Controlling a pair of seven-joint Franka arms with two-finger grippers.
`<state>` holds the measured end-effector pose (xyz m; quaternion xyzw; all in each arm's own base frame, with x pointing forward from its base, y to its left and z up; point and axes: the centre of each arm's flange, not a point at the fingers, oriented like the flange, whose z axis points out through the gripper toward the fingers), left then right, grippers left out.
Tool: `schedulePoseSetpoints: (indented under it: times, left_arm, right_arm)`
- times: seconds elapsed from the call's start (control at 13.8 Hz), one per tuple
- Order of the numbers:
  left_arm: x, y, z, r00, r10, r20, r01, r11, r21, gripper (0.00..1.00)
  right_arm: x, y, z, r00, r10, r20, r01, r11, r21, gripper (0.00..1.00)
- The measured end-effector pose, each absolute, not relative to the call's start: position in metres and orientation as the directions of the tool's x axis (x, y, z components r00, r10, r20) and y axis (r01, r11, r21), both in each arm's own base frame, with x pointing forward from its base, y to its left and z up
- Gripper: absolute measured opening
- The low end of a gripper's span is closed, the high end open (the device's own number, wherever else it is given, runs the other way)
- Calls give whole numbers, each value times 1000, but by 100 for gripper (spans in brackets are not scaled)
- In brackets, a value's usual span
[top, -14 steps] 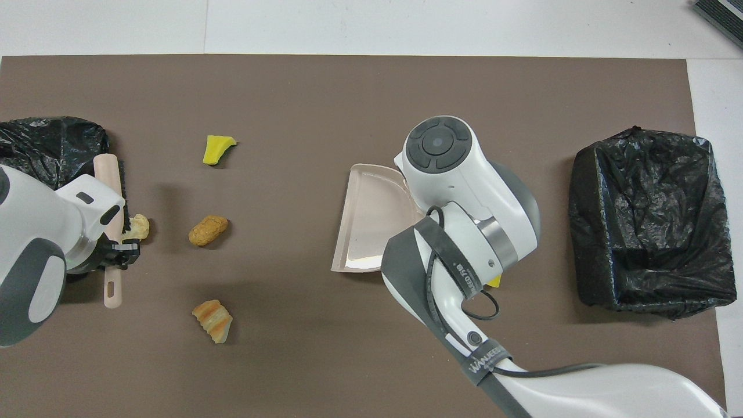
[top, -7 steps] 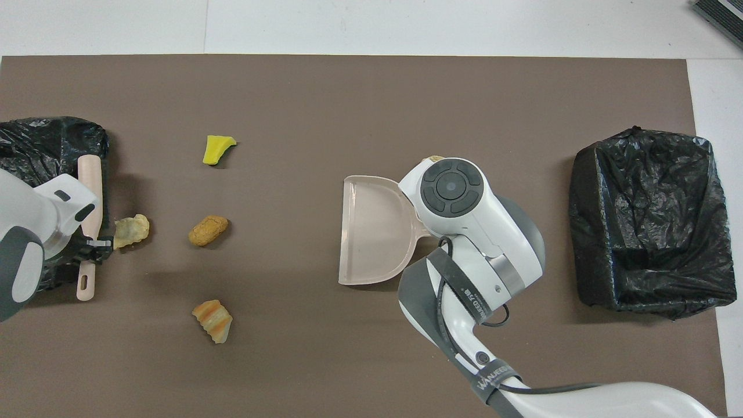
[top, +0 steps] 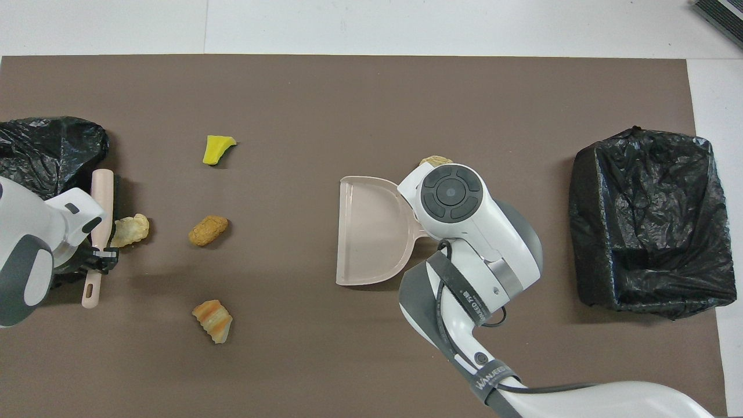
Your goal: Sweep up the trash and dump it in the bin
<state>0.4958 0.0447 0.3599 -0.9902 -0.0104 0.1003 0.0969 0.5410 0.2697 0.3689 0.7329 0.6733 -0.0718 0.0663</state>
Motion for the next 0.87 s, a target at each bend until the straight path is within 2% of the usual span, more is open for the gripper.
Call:
schedulePoseSetpoints:
  times: [0.36, 0.87]
  left_arm:
    - [493, 5, 353, 977, -36, -210, -77, -979, -188, 26]
    - [478, -108, 353, 979, -61, -192, -88, -987, -134, 26]
  right_arm:
    - [541, 271, 366, 76, 980, -182, 997, -75, 13, 32]
    - [539, 274, 365, 70, 981, -180, 998, -69, 14, 32]
